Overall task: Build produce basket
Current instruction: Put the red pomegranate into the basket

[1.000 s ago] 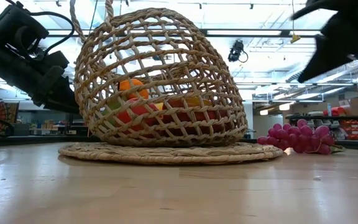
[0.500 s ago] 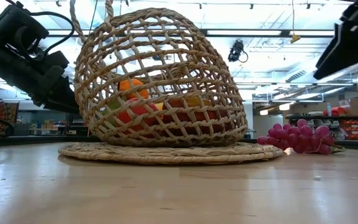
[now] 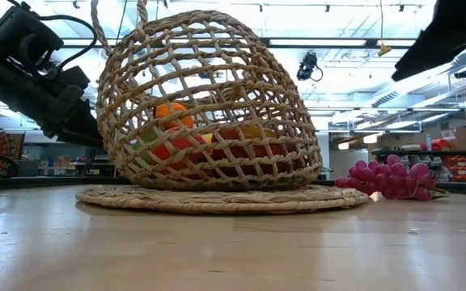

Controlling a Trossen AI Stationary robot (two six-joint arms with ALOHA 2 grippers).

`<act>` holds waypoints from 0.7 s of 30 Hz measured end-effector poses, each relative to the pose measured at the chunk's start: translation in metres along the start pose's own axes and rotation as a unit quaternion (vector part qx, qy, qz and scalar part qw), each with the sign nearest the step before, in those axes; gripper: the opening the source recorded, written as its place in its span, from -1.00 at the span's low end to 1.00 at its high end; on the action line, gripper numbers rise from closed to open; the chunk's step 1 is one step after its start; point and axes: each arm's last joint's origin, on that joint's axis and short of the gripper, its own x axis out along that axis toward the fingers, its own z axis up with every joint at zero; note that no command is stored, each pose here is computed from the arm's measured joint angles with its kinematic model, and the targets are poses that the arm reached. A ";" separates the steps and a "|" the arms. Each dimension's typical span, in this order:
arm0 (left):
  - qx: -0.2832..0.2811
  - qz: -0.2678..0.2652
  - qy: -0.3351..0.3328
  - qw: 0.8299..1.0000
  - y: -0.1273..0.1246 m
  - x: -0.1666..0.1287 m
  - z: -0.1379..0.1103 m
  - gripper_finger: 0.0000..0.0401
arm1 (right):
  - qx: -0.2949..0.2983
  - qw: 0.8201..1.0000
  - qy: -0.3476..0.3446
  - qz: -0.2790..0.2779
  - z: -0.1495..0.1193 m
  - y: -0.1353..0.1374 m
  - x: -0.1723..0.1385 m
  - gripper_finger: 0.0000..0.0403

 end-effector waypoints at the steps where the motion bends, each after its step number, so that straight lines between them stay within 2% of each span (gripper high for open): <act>1: 0.000 0.000 0.000 1.000 0.000 0.000 0.000 0.78 | -0.007 1.000 -0.011 0.026 -0.002 0.003 0.003 0.84; 3: 0.000 0.000 0.000 1.000 0.000 0.000 0.000 0.78 | -0.023 0.995 -0.039 0.085 -0.001 0.011 0.006 0.84; 6: 0.000 0.000 0.000 1.000 0.000 0.000 0.000 0.78 | -0.054 0.979 -0.089 0.173 0.007 0.020 0.009 0.84; 10: 0.000 0.000 0.000 1.000 0.000 0.000 0.000 0.78 | -0.091 0.953 -0.143 0.249 0.013 0.020 0.017 0.84; 13: 0.000 0.000 0.000 1.000 0.000 0.000 0.000 0.78 | -0.095 0.951 -0.142 0.259 0.007 0.009 0.027 0.84; 21: 0.000 0.000 0.000 1.000 0.000 0.000 0.000 0.78 | -0.030 0.963 -0.126 0.237 -0.010 -0.028 0.028 0.84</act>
